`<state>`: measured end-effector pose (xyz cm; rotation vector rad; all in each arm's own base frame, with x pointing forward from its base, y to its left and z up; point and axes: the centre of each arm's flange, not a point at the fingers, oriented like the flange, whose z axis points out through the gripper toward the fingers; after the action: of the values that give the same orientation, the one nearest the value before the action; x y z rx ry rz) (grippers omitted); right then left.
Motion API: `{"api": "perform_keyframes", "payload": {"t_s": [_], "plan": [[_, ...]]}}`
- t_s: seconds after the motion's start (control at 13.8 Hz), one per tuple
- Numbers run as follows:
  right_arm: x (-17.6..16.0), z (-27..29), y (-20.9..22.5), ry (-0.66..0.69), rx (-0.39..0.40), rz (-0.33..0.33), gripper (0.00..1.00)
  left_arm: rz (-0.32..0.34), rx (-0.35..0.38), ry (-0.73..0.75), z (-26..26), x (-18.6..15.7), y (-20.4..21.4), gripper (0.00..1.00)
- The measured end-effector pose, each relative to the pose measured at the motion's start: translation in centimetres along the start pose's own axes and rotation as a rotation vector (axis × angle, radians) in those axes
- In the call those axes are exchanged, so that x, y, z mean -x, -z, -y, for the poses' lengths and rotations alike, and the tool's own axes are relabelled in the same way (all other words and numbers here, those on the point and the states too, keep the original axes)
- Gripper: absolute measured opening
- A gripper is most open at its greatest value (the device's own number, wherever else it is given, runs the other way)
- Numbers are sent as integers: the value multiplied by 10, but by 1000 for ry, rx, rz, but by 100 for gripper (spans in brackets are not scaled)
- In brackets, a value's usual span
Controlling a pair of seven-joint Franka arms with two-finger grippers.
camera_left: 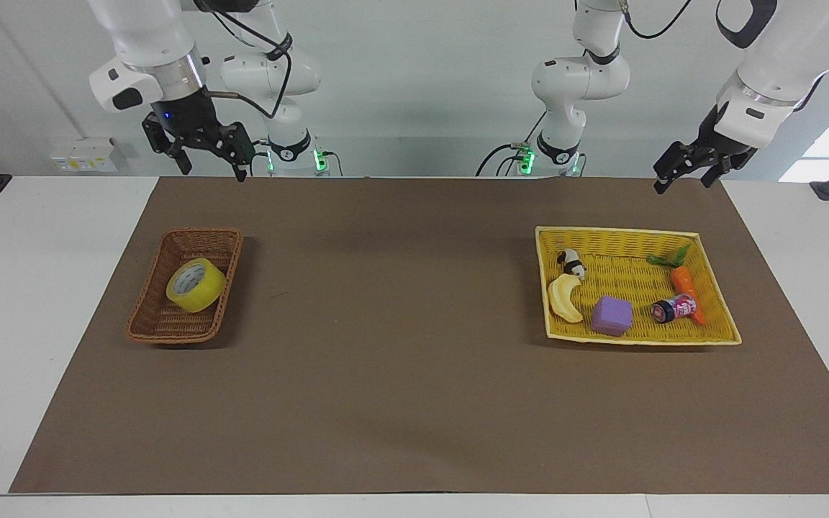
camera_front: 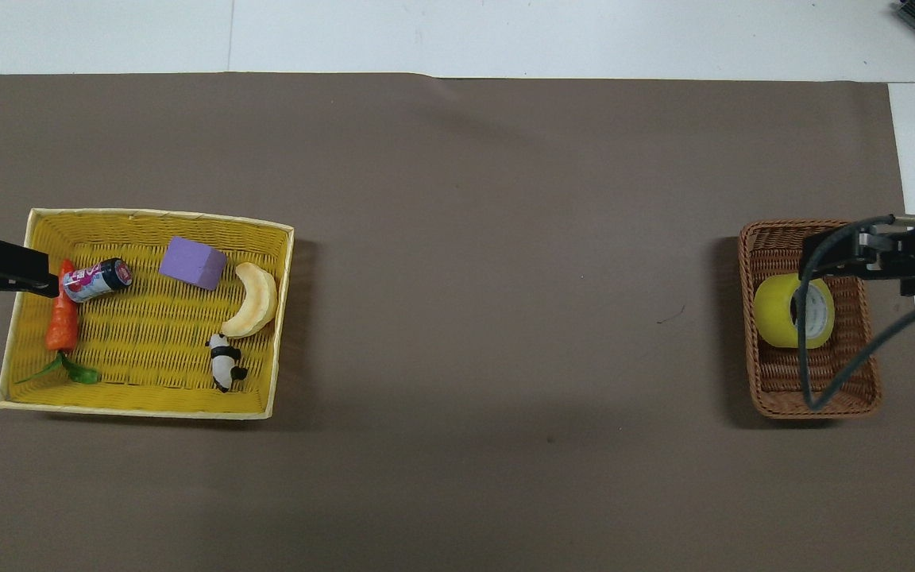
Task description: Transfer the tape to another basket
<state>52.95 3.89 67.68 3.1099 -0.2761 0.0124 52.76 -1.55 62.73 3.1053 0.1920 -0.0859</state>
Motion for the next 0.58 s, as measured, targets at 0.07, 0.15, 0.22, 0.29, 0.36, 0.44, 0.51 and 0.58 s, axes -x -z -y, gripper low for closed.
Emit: {"api": "perform_keyframes", "payload": {"t_s": [0.07, 0.15, 0.22, 0.29, 0.36, 0.44, 0.51, 0.58], "plan": [[4, -3, 8, -4, -3, -10, 100, 0, 0, 0, 0, 0, 0, 100], [6, -6, 11, -8, -4, -8, 100, 0, 0, 0, 0, 0, 0, 100], [8, -9, 11, 0, -3, 0, 100, 0, 0, 0, 0, 0, 0, 100], [8, -10, 9, 24, -2, 5, 100, 0, 0, 0, 0, 0, 0, 100], [8, -12, 8, 44, -2, 8, 100, 0, 0, 0, 0, 0, 0, 100], [7, -15, 6, 53, -1, 12, 100, 0, 0, 0, 0, 0, 0, 100], [6, -18, 4, 56, 0, 16, 100, 0, 0, 0, 0, 0, 0, 100], [5, -20, 1, 59, 0, 20, 100, 0, 0, 0, 0, 0, 0, 100]]}}
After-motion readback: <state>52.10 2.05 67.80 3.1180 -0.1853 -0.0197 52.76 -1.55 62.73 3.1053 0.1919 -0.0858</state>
